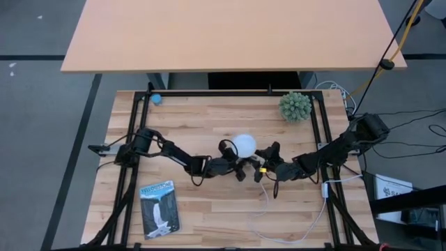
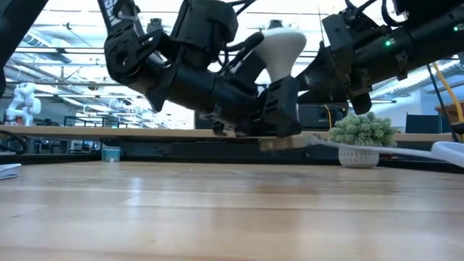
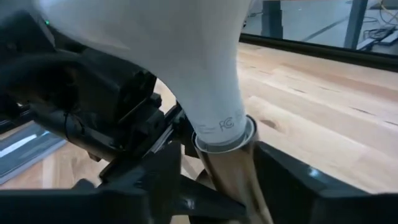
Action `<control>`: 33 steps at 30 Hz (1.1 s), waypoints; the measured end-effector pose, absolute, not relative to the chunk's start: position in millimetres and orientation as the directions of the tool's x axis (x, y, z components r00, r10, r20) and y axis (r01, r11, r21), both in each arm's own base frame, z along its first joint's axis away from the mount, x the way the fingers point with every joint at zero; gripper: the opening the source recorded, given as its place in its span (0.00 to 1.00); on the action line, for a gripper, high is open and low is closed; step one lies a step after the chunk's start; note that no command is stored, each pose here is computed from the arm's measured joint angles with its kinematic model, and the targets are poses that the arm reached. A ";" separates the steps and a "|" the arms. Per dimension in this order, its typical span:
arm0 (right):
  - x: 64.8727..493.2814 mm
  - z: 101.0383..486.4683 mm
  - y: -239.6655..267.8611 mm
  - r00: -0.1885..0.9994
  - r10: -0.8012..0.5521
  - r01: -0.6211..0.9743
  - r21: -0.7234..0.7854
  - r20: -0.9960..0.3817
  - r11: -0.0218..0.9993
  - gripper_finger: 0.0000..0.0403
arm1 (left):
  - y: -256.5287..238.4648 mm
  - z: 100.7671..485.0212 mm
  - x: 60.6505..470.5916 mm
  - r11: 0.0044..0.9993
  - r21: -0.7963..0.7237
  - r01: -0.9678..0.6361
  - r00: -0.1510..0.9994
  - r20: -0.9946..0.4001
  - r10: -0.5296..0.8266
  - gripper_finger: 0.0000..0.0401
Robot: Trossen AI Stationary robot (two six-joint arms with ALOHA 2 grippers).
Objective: Screw lightbulb
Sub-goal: Remove the lightbulb from the lamp
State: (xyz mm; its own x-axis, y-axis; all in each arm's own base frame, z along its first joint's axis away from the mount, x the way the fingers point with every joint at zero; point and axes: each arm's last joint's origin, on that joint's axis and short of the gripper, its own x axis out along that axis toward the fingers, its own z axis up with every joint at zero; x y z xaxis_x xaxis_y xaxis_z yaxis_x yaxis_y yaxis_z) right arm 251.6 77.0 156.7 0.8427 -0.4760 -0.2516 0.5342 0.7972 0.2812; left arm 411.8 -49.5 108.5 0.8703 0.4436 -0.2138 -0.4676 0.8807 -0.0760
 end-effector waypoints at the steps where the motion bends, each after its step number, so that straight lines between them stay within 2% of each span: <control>1: 251.6 156.8 76.9 0.843 -0.477 0.535 0.281 -0.251 0.797 0.52 | -49.7 110.2 413.5 0.882 -0.068 -0.466 0.871 -0.212 0.444 0.43; 4: 251.2 158.1 77.1 0.844 -0.475 0.531 0.264 -0.249 0.805 0.57 | -49.8 110.5 416.1 0.884 -0.037 -0.466 0.864 -0.235 0.446 0.43; 8: 250.1 166.4 77.7 0.874 -0.424 0.474 0.220 -0.239 0.853 0.59 | -51.1 106.6 415.8 0.906 -0.012 -0.422 0.872 -0.280 0.403 0.43; 13: 244.8 182.3 79.6 0.932 -0.271 0.319 0.190 -0.239 0.928 0.56 | -59.5 110.9 417.1 0.983 -0.072 -0.171 0.939 -0.315 0.140 0.43; 18: 232.2 192.0 80.5 0.943 -0.059 0.151 0.262 -0.327 0.953 0.54 | -65.2 123.1 416.5 0.988 -0.131 0.076 0.946 -0.304 -0.113 0.43; 24: 223.2 204.9 80.2 0.947 0.058 0.040 0.294 -0.317 0.955 0.54 | -57.7 143.6 416.4 0.933 -0.180 0.312 0.910 -0.225 -0.348 0.43; 28: 222.3 216.6 80.6 0.968 0.087 -0.019 0.274 -0.237 0.961 0.54 | -48.6 156.6 416.8 0.839 -0.216 0.500 0.842 -0.105 -0.529 0.43; 33: 224.2 226.2 81.7 0.983 0.118 -0.081 0.245 -0.138 0.966 0.54 | -41.3 163.9 416.0 0.756 -0.240 0.609 0.774 -0.032 -0.633 0.43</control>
